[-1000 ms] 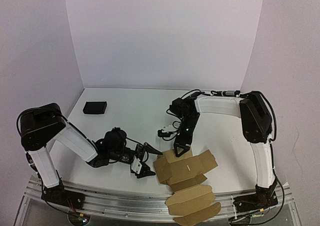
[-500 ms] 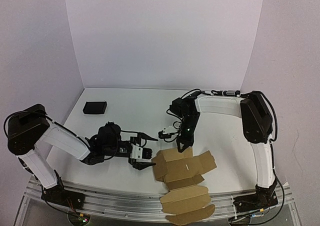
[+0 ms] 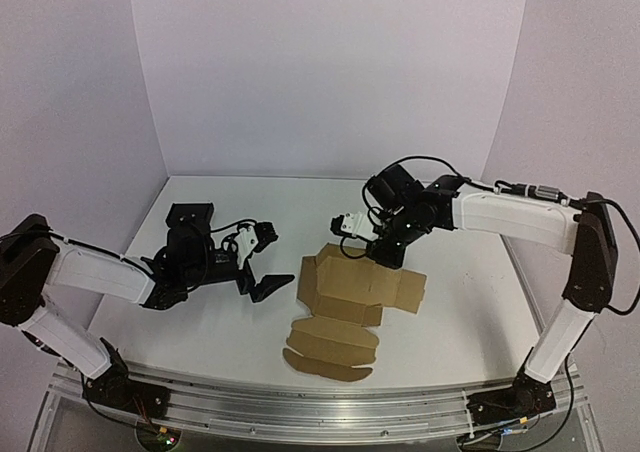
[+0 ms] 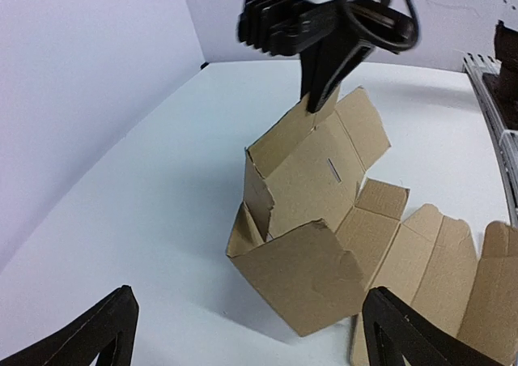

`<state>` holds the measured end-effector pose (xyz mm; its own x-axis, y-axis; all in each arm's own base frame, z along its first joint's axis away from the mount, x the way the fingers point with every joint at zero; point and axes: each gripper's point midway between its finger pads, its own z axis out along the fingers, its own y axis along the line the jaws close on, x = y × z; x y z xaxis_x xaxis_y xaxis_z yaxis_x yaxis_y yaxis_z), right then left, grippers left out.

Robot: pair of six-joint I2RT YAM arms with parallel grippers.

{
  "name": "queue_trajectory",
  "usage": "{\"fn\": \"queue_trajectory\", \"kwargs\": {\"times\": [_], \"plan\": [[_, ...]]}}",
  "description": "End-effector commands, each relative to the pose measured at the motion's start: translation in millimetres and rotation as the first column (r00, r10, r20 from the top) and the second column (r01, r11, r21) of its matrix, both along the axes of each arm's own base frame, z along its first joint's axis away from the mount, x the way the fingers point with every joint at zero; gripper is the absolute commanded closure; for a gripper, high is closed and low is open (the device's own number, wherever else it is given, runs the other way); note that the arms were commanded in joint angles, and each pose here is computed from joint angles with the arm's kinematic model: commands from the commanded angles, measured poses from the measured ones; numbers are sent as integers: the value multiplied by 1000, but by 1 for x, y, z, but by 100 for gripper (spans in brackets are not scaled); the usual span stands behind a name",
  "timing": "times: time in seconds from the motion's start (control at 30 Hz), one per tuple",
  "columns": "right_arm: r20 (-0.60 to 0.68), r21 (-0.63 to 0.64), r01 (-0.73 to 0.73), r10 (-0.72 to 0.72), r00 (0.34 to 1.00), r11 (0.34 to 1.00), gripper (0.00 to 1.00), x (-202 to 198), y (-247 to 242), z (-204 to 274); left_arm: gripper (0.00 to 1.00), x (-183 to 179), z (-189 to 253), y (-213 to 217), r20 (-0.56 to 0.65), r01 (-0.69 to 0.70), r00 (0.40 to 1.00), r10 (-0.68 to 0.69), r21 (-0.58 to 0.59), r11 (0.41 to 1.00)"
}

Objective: Fold the paper box

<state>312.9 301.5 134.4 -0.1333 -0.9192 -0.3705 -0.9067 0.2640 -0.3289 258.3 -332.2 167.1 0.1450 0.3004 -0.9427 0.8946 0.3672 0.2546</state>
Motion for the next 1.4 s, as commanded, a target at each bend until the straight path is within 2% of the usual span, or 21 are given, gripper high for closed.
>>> {"fn": "queue_trajectory", "kwargs": {"times": [0.0, 0.13, 0.47, 0.67, 0.77, 0.93, 1.07, 1.37], "plan": [[215, -11, 122, -117, 970, 992, 100, 20, 9, 4, 0, 21, -10, 3, -154, -108, 983, 102, -31, 994], [289, 19, 167, -165, 943, 986, 100, 18, 18, 3, 0, 12, -23, -5, -205, -41, 978, 35, -27, 999], [396, -2, 110, -100, 913, 994, 100, -3, 36, 9, 0, 15, -65, -10, -345, -54, 936, 66, 43, 998], [409, 2, 86, -79, 909, 996, 100, -11, 42, 15, 1, 17, -62, -15, -377, -47, 925, 44, 0, 999], [418, -4, 85, -75, 905, 996, 100, -10, 42, 15, 9, 11, -57, -16, -367, -1, 930, -11, -32, 999], [418, 15, 94, -91, 904, 995, 100, -9, 47, 15, 32, 0, -56, -20, -351, 77, 932, -88, -45, 996], [425, 10, 91, -86, 901, 996, 100, -11, 50, 14, 40, -10, -52, -22, -327, 135, 934, -146, -57, 989], [428, -56, 22, 4, 904, 998, 100, -27, 49, 4, 49, -7, -67, -16, -284, 114, 952, -113, -13, 993]]}}
